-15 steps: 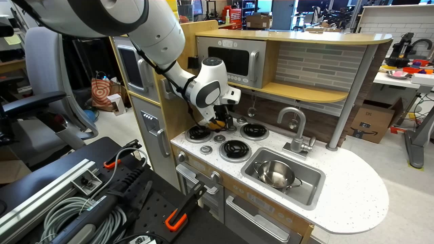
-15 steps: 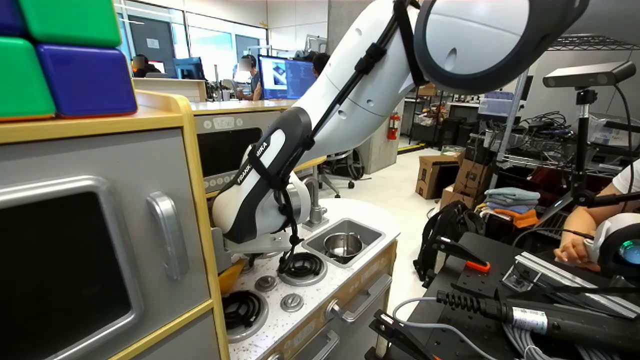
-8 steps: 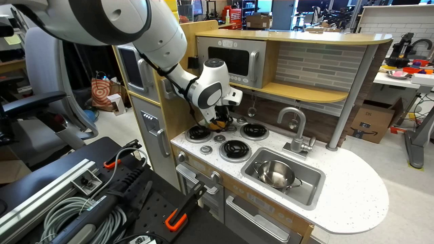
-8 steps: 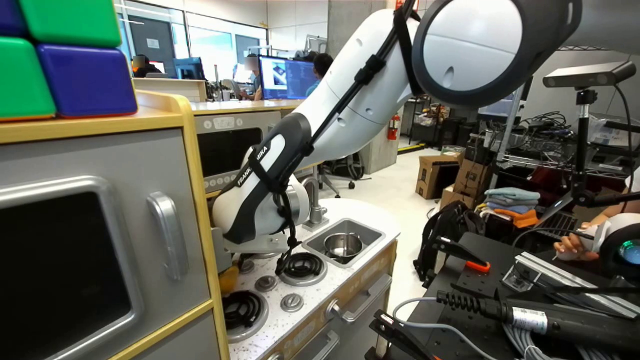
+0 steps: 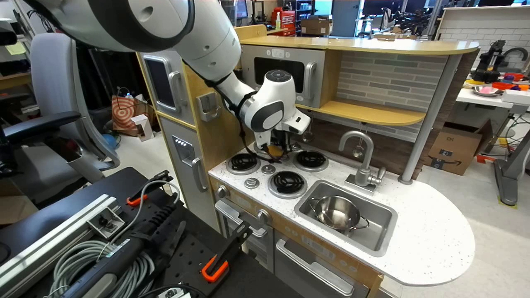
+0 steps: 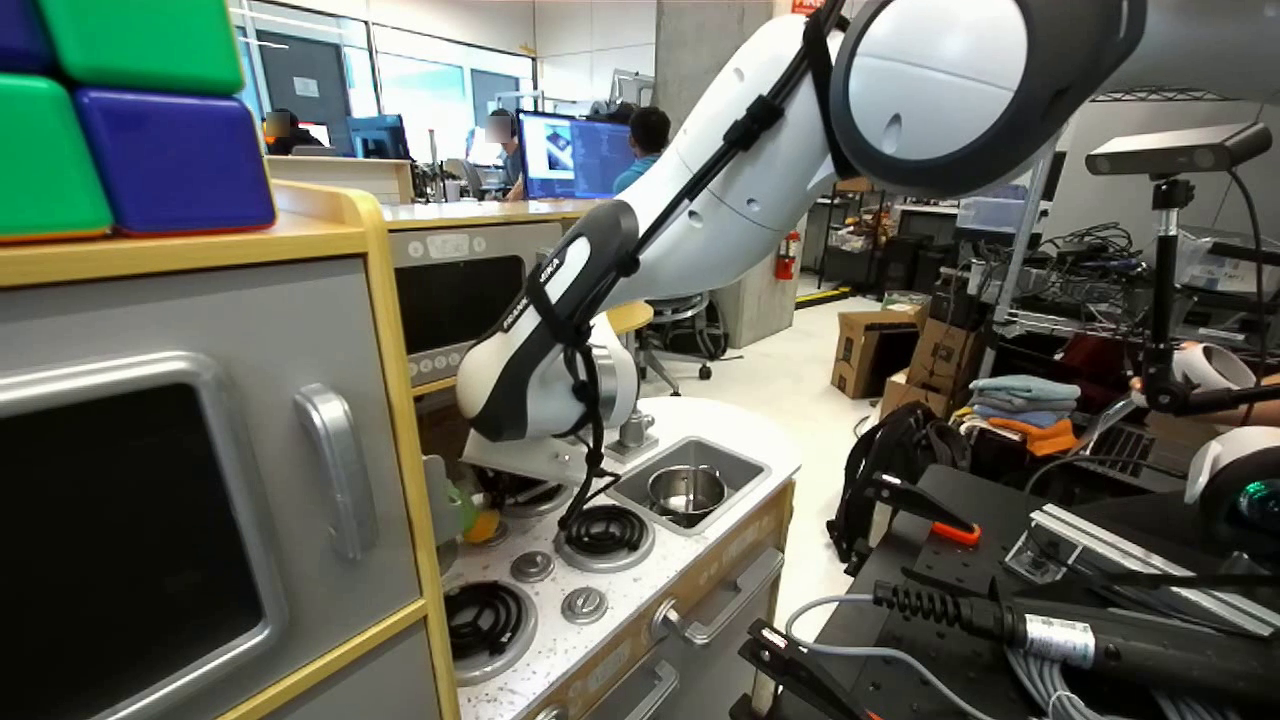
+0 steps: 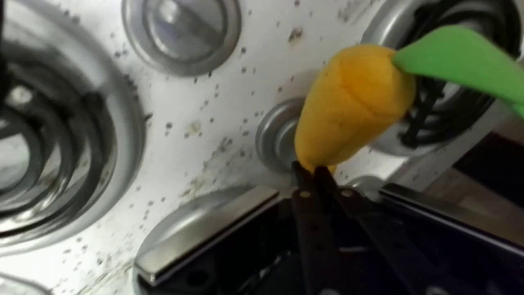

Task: Put the carrot plushy in the pot in the sink

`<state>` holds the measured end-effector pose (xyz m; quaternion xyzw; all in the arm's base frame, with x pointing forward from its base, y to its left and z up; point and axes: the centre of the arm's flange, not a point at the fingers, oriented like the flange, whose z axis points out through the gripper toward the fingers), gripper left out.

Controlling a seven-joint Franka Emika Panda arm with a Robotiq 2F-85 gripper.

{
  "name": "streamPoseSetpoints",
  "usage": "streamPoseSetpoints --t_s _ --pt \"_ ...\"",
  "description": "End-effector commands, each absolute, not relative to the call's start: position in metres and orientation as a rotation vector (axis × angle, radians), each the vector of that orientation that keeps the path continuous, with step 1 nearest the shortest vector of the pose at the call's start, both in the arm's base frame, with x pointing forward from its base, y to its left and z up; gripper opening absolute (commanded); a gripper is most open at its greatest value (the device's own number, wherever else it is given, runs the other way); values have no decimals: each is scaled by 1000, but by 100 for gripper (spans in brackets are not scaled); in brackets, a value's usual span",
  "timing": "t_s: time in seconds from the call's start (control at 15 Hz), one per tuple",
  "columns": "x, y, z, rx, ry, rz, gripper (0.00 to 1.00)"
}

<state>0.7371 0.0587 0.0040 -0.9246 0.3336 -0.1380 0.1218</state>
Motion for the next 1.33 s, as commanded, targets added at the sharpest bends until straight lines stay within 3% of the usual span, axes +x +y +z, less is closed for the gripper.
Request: streamPoseSetpoints --t_s 0.0,0.33,0.8,1.27 --pt "722 -26 36 -2617 1185 -456 1" --pt "695 -106 44 -2571 1380 -411 1" --pt "644 -146 14 -2553 1587 -259 1" --pt "598 -220 9 -2525 1888 -296 1"
